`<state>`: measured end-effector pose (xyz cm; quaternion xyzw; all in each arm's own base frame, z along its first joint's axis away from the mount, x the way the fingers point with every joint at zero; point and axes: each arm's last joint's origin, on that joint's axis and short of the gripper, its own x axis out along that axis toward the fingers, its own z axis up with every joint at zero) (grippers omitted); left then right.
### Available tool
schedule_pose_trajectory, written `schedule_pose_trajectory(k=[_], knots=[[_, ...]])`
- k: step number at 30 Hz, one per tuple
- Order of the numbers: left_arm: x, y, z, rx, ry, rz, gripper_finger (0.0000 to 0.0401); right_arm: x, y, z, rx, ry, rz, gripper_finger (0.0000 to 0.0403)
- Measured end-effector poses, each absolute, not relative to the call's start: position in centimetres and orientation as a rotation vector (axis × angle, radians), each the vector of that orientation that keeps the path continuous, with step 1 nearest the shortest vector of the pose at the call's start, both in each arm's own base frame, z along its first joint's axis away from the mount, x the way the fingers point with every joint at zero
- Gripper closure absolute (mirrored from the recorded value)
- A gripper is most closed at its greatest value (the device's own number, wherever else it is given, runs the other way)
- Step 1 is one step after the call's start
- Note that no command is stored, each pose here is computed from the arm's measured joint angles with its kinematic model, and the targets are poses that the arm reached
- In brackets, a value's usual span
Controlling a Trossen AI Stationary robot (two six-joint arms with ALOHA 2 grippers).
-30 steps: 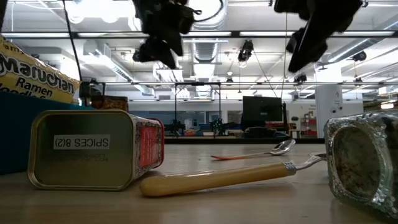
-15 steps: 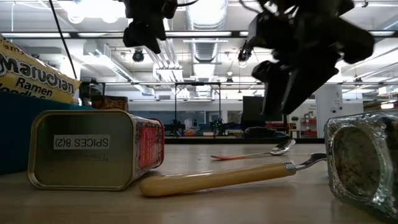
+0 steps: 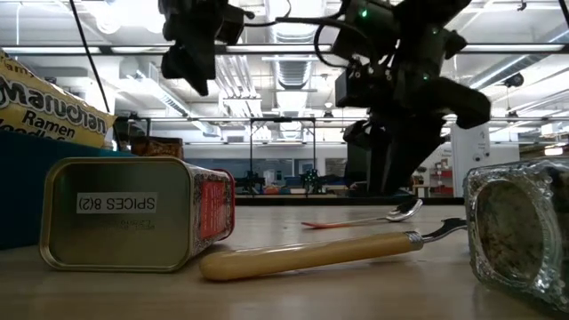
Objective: Pick & Place Food Item
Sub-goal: Put the white spoon into the green bin
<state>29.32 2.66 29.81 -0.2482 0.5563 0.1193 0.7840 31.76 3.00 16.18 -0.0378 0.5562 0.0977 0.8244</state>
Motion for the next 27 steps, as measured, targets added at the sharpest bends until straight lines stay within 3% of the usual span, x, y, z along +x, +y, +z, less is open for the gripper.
schedule_pose_trajectory(k=[6,27], knots=[[29.15,2.6,29.48,-0.559,1.223,0.258,0.021,31.47,2.35,15.74,-0.111,1.196,0.218,0.0302],[28.76,2.58,30.08,-0.559,1.197,0.252,0.021,31.43,2.41,15.31,-0.191,1.154,0.29,0.0305]])
